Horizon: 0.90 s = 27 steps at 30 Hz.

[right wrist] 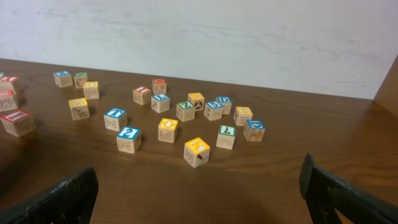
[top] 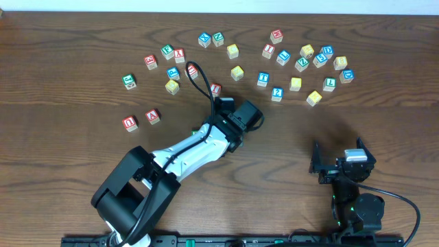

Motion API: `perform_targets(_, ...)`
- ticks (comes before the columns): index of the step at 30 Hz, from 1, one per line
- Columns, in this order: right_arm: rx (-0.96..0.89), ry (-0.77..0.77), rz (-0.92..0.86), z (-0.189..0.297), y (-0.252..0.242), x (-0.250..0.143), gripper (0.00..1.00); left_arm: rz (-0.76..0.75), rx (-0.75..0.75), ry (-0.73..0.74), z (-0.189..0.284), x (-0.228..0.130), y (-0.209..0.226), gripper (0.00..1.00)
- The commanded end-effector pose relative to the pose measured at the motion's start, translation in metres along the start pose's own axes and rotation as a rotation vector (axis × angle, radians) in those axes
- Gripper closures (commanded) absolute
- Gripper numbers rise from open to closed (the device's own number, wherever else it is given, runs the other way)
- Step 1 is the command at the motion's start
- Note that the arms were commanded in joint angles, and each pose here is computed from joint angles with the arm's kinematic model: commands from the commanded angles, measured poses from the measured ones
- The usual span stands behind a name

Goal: Spell out ROBOT

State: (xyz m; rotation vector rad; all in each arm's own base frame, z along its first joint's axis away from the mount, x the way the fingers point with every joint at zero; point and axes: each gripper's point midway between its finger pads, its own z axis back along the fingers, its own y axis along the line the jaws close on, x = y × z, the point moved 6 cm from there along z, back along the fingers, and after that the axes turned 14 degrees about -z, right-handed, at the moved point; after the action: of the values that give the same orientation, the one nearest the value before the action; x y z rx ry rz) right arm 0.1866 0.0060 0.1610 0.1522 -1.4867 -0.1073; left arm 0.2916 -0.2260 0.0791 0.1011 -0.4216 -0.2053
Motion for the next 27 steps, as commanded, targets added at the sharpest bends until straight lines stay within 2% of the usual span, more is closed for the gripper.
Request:
perform_targets(1, -0.002, 0.005, -0.012, 0.000, -0.001, -0.001, 0.01, -0.017, 0.025, -0.026, 0.002, 0.004, 0.010, 0.61)
perform_targets(17, -0.002, 0.005, -0.012, 0.000, -0.001, -0.001, 0.01, -0.028, 0.009, -0.069, 0.002, 0.015, 0.010, 0.61)
perform_targets(27, -0.002, 0.005, -0.012, 0.000, -0.001, -0.001, 0.01, -0.046, -0.008, -0.133, 0.009, 0.039, 0.012, 0.61)
